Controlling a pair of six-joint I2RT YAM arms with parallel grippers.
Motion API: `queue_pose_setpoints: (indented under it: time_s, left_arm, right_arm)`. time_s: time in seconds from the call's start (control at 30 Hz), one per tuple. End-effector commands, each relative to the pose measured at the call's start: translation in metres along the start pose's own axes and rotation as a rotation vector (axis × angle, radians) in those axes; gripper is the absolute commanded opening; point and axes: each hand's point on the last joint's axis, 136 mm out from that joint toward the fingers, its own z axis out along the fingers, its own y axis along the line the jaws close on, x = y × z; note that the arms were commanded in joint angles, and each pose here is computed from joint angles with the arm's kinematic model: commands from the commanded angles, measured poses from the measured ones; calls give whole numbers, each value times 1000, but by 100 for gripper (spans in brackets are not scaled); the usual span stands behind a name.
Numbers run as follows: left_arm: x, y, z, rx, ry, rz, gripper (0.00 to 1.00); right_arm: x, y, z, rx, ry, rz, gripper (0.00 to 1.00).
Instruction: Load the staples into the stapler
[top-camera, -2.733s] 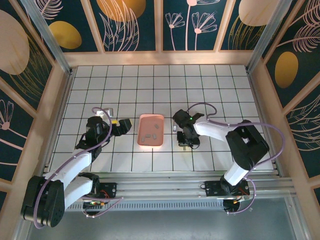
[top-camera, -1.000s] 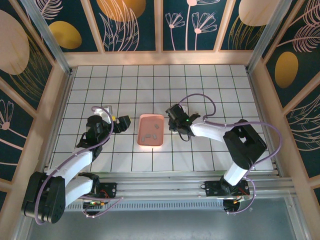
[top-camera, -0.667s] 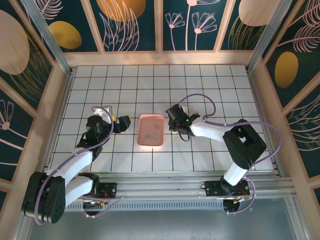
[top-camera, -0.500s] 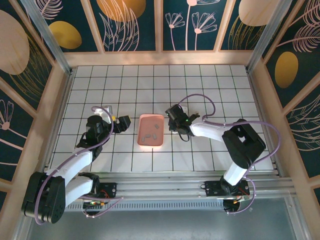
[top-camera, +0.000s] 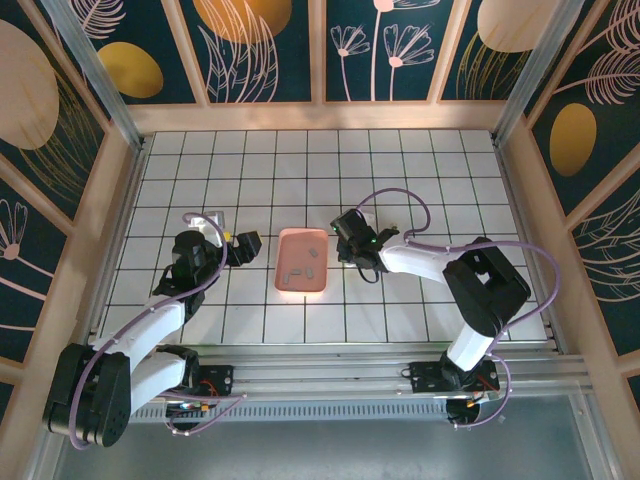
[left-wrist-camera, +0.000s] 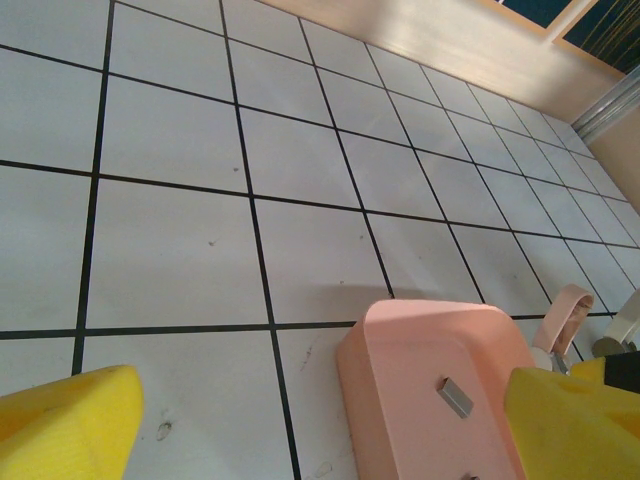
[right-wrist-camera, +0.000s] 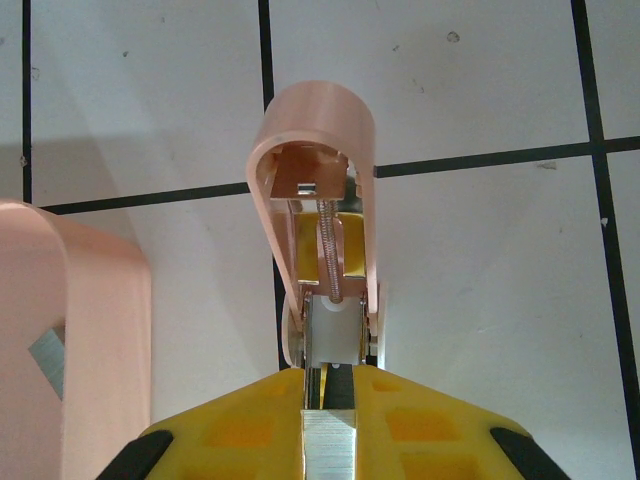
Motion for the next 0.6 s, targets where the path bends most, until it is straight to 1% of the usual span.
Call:
queue_pose_setpoints:
  time_s: [0.0, 0.23, 0.43, 0.57]
  left_arm:
    - [-14, -3, -1, 3, -36, 31, 93]
    - [-14, -3, -1, 2, -36, 30, 93]
    - [-14, -4, -2, 3, -37, 32, 93]
    - [-15, -3, -2, 0, -38, 34, 93]
  right_arm:
    - [-1, -3, 4, 24, -4, -1, 17]
    - [-2, -2, 6, 24, -3, -6, 21]
    - [-4, 0, 6, 22, -7, -5, 27]
    - [-10, 4, 1, 8, -22, -3, 29]
